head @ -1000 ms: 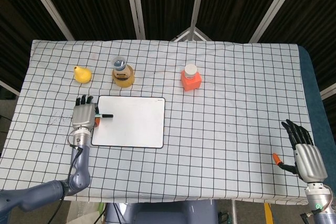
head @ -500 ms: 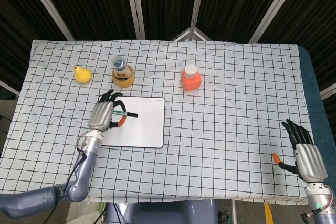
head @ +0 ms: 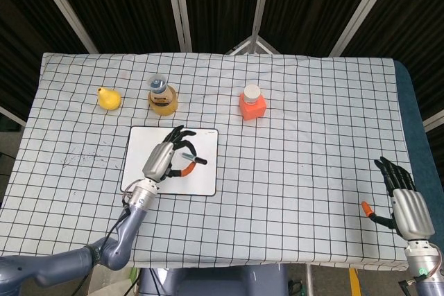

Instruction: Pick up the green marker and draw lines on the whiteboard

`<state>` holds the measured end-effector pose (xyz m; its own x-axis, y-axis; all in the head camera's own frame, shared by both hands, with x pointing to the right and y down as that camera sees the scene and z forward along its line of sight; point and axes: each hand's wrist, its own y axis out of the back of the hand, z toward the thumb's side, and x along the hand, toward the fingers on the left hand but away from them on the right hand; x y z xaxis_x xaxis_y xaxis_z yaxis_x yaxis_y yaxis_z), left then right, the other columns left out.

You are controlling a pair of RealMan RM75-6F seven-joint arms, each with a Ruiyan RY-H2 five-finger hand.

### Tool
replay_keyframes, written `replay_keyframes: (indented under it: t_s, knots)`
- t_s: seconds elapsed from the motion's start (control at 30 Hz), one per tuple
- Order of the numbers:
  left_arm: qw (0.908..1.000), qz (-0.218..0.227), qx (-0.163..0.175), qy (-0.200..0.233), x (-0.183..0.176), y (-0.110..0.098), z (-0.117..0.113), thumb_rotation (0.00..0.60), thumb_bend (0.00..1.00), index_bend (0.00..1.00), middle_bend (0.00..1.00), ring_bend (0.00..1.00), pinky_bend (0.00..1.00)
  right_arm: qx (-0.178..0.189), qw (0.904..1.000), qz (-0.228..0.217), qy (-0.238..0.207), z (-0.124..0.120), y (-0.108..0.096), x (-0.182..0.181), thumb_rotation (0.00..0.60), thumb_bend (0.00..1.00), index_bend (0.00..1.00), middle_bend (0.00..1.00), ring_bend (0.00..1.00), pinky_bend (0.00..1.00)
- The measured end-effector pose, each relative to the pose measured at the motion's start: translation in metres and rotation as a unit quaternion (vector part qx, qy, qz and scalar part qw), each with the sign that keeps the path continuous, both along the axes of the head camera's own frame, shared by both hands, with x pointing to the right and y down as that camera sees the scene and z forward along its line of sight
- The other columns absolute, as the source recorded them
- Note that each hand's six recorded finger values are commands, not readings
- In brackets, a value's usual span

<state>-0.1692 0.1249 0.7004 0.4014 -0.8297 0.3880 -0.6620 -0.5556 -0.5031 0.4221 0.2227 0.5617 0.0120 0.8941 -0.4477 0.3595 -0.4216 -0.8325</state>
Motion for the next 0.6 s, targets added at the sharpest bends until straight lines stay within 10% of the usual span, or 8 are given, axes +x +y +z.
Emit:
replay_keyframes:
  t_s: [0.6]
  knots:
    - [0.9992,-0.025,-0.024,0.02,-0.007,0.005,0.014,0.6,0.58,0.66,0.19,0.04,0.13,-0.003,1.0,-0.001,0.001,0.001,0.001,-0.001,0.6,0.32,0.0,0.0,0.0,0.0]
